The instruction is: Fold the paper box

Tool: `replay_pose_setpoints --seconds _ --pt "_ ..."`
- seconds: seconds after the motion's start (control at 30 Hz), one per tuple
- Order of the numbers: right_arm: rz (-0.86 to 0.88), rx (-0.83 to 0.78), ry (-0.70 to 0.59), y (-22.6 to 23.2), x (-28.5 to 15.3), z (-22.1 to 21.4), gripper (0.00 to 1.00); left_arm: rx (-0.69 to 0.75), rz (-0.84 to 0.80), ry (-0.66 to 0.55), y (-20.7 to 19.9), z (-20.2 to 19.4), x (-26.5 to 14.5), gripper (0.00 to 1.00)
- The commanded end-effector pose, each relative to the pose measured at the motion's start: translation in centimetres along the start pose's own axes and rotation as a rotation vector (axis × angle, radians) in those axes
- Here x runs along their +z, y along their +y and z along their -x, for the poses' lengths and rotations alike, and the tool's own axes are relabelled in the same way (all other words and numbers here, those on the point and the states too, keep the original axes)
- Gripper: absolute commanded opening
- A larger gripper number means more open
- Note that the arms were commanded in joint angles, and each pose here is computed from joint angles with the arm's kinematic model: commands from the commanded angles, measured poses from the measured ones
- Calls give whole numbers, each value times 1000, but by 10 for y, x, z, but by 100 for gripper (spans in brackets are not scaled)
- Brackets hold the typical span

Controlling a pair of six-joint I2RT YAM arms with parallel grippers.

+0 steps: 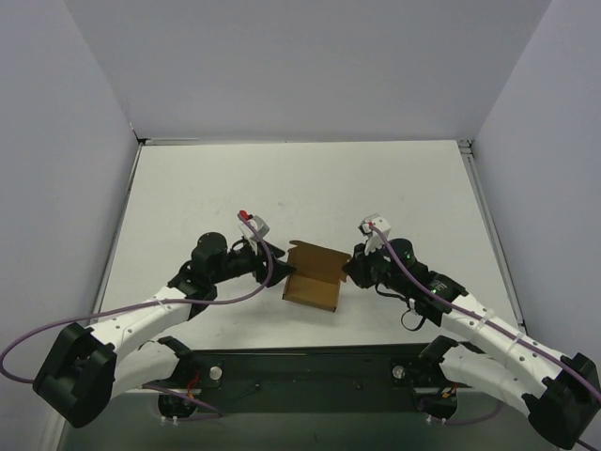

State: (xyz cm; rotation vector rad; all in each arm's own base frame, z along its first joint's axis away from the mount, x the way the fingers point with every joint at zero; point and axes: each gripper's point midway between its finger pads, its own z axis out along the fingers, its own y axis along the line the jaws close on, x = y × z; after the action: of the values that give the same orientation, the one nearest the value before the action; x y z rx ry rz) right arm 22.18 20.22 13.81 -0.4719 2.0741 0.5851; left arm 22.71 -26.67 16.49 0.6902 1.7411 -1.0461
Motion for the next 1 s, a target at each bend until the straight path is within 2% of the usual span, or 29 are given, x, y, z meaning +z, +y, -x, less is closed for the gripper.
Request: replay_pose_setpoints --seconds 0.0,0.1,0.13,0.2,0.37,0.43,0.47,0.67,0.7,0.77,0.8,0.83,0.87,0.9,0.93,0.97 --pt "70 -16 6 14 -6 8 0 48 1 -39 0 25 4 69" --pt "81 -16 7 15 -7 8 0 56 23 -57 4 30 6 63" --pt "81 -18 9 16 -6 8 0 59 23 -59 4 32 6 56" --pt "78 -17 6 15 -6 9 0 61 26 -48 5 31 7 51" --pt "79 -20 8 15 -7 8 0 58 28 -27 7 25 9 42" --pt "79 -21 5 15 -7 9 0 58 19 -23 6 25 10 41" --pt "79 -19 5 15 -7 10 0 59 12 -20 5 25 11 36" --pt "79 -24 5 15 -7 10 0 64 -17 -18 0 23 12 25" --pt "79 -23 3 16 -7 11 0 71 -33 -25 -3 24 14 17" --pt "75 -17 6 15 -6 10 0 77 -43 -22 -5 21 15 11" --pt "70 -11 3 14 -6 11 0 83 -48 -18 -6 19 16 0" --pt "58 12 -1 13 -6 12 0 91 -49 -10 -7 16 17 0" --pt "26 21 -11 8 -6 13 1 91 -37 -10 -5 16 18 0" --pt "2 31 -16 3 -7 13 8 87 -25 -5 -2 14 17 0" --pt "-20 47 -30 -1 -9 12 16 86 -16 -8 -2 14 16 0" --pt "-44 63 -39 -6 -10 11 31 79 12 -15 3 15 15 0"
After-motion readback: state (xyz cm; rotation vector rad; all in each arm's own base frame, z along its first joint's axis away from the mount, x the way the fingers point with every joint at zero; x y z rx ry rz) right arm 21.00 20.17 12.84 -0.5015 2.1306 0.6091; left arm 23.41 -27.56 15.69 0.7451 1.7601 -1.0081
